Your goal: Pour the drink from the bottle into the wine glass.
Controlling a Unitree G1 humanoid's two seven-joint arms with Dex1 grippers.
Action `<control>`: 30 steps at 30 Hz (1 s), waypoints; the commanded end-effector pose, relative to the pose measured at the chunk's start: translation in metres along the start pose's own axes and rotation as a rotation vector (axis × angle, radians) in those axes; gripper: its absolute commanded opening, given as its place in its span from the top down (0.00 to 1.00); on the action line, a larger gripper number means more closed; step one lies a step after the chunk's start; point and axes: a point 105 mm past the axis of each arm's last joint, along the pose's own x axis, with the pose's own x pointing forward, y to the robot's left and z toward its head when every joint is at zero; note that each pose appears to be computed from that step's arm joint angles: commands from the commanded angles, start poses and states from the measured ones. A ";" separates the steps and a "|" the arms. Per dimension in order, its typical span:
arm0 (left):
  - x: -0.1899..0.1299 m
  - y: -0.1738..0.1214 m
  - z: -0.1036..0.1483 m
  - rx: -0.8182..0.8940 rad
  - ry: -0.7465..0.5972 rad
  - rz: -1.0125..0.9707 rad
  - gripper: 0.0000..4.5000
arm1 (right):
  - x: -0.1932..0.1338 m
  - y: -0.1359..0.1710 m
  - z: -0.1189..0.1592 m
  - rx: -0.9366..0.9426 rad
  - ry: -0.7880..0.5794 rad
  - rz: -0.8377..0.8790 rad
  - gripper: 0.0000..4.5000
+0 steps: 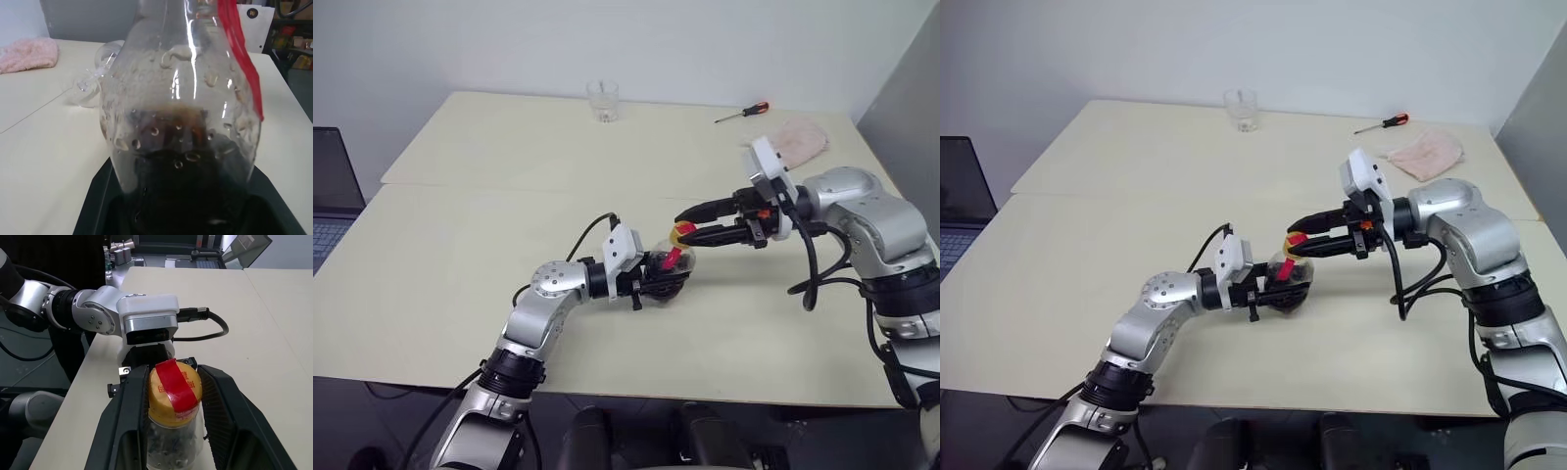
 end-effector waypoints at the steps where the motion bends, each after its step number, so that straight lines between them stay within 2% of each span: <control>1: 0.000 0.005 0.040 0.096 -0.124 0.004 0.65 | -0.003 0.008 0.004 0.061 0.000 -0.019 0.51; 8: 0.006 0.008 0.041 0.094 -0.128 -0.012 0.66 | -0.005 0.012 0.027 0.050 -0.060 -0.087 0.00; 11: 0.009 0.007 0.041 0.095 -0.133 -0.025 0.66 | -0.017 0.006 0.034 0.051 -0.080 -0.204 0.00; 14: 0.009 0.009 0.041 0.095 -0.133 -0.030 0.66 | -0.033 0.001 0.040 0.064 -0.115 -0.402 0.00; 18: 0.009 0.008 0.040 0.088 -0.135 -0.033 0.66 | -0.037 0.011 0.049 0.075 -0.183 -0.537 0.00; 24: 0.007 0.013 0.038 0.082 -0.132 -0.014 0.66 | -0.024 0.020 0.043 0.093 -0.155 -0.782 0.00; 27: 0.009 0.014 0.035 0.083 -0.128 -0.009 0.66 | -0.005 0.023 0.041 0.136 -0.172 -0.844 0.00; 30: 0.011 0.016 0.035 0.080 -0.135 0.001 0.66 | 0.000 0.021 0.041 0.161 -0.170 -0.906 0.00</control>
